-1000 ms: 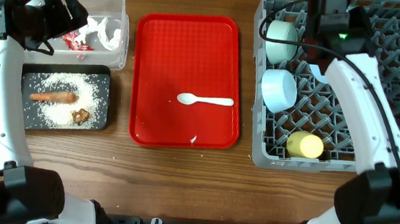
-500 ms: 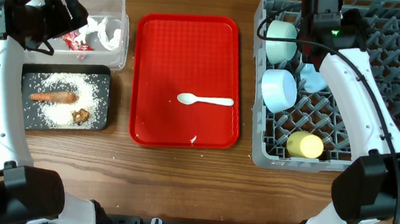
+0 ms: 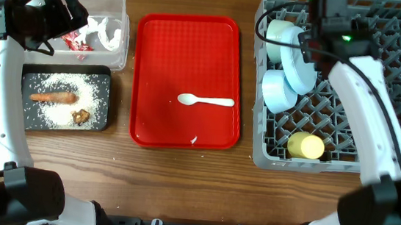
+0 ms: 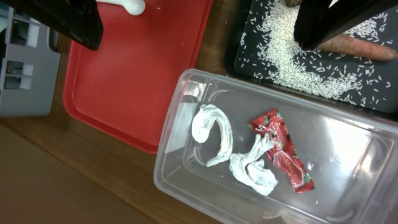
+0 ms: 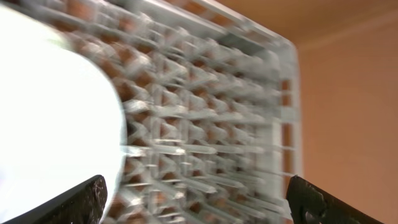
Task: Sort waste into correct bins and load items into the dishwasher rack
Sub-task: 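Reach the right gripper to the white spoon and grasp it, then carry the white spoon right and lay it in the dish rack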
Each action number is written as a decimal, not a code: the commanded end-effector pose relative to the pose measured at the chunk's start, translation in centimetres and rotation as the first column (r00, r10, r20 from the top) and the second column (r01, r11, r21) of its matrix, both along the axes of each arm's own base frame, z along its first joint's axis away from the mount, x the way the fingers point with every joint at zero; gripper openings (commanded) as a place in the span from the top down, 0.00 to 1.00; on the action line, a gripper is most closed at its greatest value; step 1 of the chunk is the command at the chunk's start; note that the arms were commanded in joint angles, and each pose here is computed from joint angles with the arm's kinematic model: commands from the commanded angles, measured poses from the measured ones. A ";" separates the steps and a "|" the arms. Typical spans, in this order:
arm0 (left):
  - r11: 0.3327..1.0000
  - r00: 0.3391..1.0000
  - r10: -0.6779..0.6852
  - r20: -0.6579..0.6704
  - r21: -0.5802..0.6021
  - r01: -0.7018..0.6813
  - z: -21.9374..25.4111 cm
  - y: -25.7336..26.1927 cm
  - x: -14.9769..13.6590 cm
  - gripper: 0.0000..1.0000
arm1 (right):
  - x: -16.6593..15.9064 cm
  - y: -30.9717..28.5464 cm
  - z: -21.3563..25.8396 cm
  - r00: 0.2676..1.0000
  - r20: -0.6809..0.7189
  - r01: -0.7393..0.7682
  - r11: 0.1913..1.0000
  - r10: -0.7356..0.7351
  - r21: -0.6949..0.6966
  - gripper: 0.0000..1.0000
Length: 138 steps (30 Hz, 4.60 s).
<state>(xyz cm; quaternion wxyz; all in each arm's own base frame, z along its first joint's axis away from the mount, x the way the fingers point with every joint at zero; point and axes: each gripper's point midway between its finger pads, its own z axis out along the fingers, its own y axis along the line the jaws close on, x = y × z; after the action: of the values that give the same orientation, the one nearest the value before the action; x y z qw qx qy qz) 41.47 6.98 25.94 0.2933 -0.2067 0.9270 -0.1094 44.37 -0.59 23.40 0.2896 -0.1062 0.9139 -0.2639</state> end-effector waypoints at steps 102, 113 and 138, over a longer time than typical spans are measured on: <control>1.000 1.000 0.011 0.002 -0.006 -0.011 0.0 0.2 0.2 0.00 | -4.7 25.8 -6.3 0.818 -0.094 -0.361 0.633 0.568 0.685 0.96; 1.000 1.000 0.011 0.002 -0.005 -0.011 0.0 0.2 0.2 0.00 | -1.3 10.8 0.4 0.998 -0.055 0.040 0.613 0.006 0.789 0.96; 1.000 1.000 0.011 0.002 -0.005 -0.011 0.0 0.2 0.2 0.00 | -11.5 -3.8 -10.4 0.079 -0.599 0.808 -0.302 -0.797 0.507 0.95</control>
<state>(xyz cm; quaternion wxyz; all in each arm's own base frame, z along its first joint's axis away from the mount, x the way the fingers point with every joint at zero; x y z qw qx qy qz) 41.47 6.98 25.94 0.2933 -0.2069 0.9269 -0.1094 33.91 -4.09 13.80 0.0397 0.6245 0.7771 0.0672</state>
